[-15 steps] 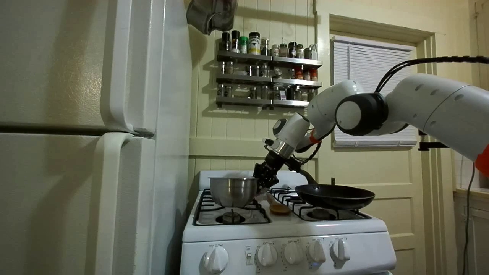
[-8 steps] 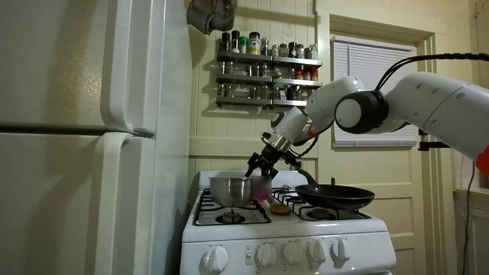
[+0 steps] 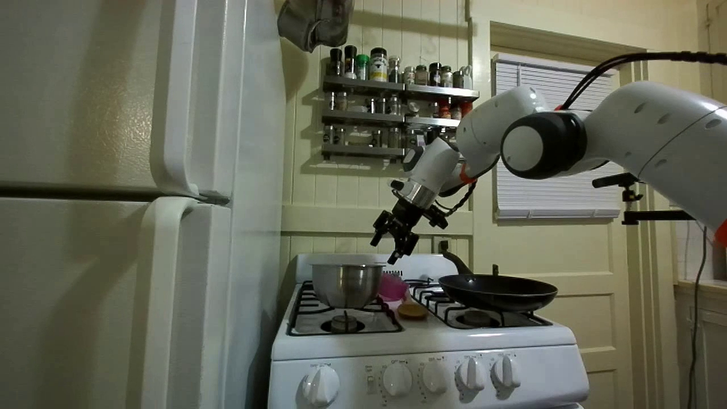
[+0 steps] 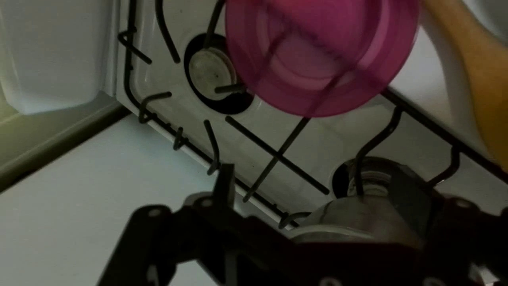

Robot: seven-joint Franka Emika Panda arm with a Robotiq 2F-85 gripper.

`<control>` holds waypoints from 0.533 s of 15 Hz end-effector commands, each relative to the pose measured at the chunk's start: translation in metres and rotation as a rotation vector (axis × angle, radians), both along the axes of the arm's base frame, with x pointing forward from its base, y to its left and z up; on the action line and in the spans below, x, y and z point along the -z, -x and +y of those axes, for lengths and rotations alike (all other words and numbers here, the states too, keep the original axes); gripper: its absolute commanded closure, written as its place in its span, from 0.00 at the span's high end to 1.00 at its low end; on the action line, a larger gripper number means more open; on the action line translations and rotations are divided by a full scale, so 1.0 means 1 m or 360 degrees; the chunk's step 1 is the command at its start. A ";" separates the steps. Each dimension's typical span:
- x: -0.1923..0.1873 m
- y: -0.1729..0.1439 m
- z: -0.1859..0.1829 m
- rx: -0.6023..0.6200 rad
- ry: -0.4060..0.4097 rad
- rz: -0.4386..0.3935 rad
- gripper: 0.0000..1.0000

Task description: Pour the contents from the purple bowl into the pan then move the purple bowl to the left.

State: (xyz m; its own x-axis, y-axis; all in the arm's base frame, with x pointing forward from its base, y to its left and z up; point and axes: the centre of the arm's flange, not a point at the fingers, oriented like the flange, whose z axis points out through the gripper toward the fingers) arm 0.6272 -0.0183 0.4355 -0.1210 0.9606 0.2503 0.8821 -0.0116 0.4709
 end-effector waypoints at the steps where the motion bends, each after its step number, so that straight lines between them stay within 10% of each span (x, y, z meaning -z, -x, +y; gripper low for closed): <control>1: -0.068 0.010 0.002 0.0299 0.0038 0.0080 1.00; 8: -0.124 0.095 0.016 0.0831 -0.0176 0.0132 1.00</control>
State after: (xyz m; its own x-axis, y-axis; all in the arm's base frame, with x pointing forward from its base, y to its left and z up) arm 0.5703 -0.0185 0.5260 0.2693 0.9174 0.2931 0.8086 -0.3807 0.4486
